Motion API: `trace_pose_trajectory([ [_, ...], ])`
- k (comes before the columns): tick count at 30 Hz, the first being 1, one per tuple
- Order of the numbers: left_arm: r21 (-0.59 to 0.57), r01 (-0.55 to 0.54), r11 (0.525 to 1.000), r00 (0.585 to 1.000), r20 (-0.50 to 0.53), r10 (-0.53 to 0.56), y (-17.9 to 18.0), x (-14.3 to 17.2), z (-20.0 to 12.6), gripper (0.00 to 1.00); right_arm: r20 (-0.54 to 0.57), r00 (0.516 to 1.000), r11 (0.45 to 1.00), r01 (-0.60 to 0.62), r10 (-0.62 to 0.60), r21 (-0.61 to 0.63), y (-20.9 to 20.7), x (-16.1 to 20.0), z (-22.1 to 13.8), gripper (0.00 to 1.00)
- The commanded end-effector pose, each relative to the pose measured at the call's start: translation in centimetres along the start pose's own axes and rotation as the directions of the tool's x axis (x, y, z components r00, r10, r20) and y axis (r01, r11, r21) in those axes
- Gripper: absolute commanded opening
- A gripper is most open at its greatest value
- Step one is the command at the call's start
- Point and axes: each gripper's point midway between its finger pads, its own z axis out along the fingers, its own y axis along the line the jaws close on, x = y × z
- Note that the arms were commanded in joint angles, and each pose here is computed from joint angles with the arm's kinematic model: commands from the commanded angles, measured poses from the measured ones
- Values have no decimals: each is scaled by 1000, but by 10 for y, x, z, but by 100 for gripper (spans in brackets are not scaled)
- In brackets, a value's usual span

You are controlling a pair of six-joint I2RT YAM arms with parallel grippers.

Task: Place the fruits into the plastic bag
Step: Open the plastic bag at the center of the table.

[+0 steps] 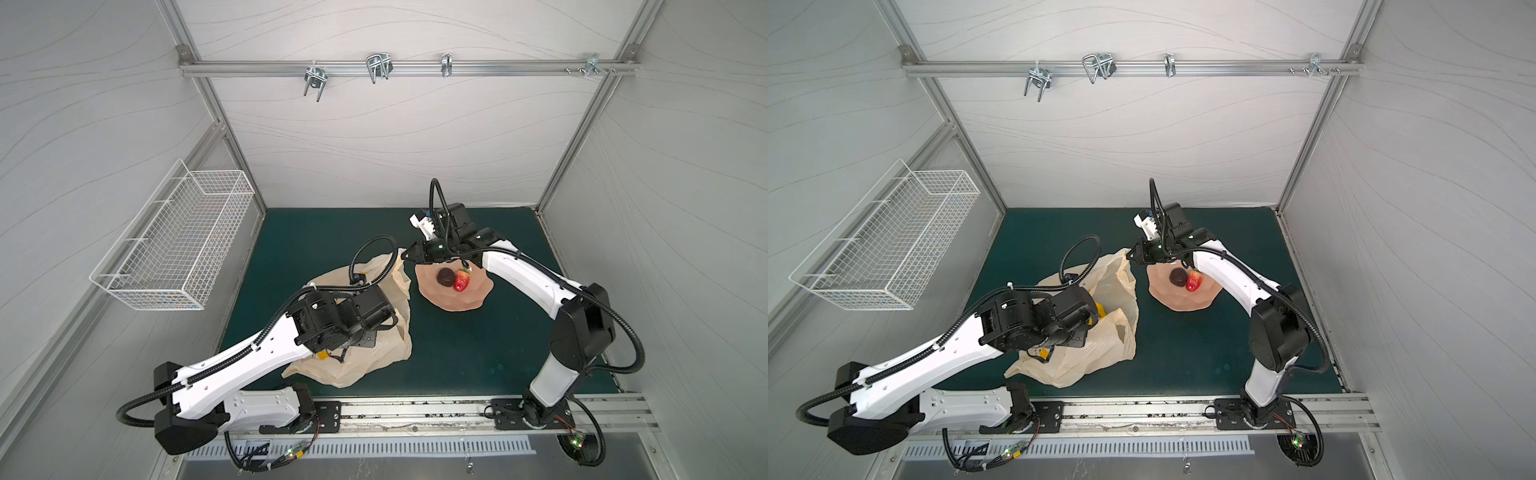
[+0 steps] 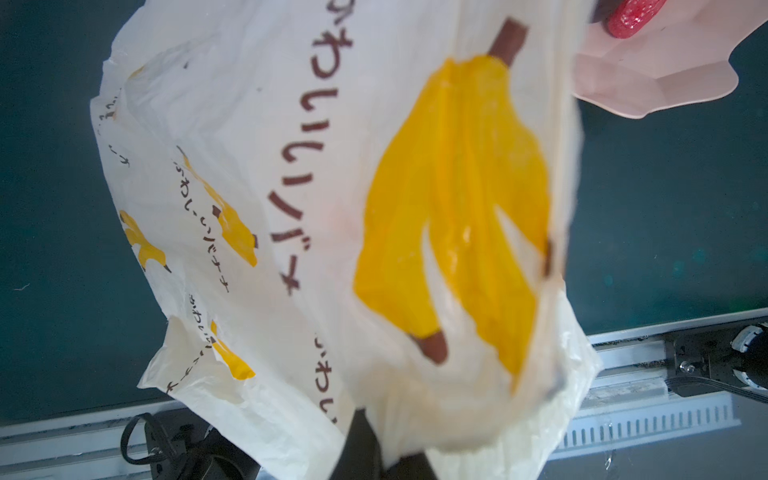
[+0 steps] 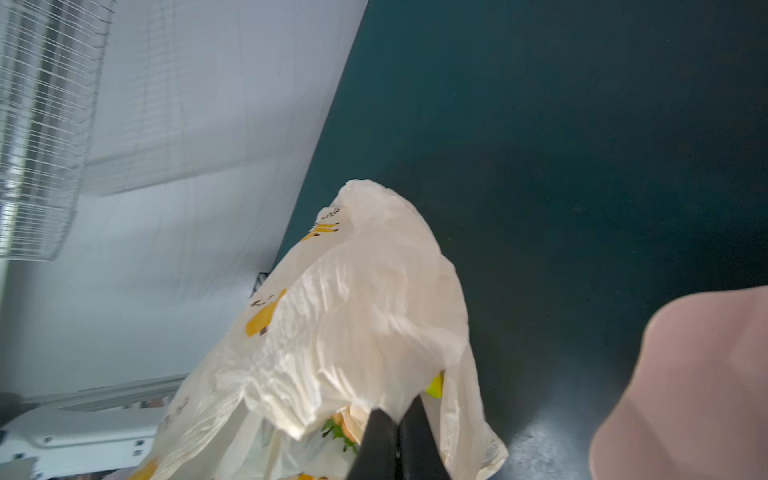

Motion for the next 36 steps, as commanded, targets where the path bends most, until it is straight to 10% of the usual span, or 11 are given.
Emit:
trace_pose_trajectory([
  [1, 23, -20, 1000, 1000, 19, 20, -1, -3, -5, 0, -18, 994, 979, 109, -108, 171, -32, -2, 0, 0],
  [9, 37, -23, 999, 999, 39, 22, 2, -4, -9, 0, 32, 976, 926, 192, -214, 324, -56, -22, -3, 2],
  [21, 111, -49, 993, 997, 63, 43, -15, -11, -11, 0, 63, 979, 976, 188, -196, 111, -1, 11, -47, 66],
  [30, 117, -68, 991, 996, 64, 61, -18, -11, -10, 0, 114, 992, 996, 36, -46, 84, -10, 30, -100, 97],
  [36, 123, -69, 990, 996, 68, 61, -19, -12, -12, 0, 123, 974, 934, -219, 192, 283, -79, 45, -135, 99],
])
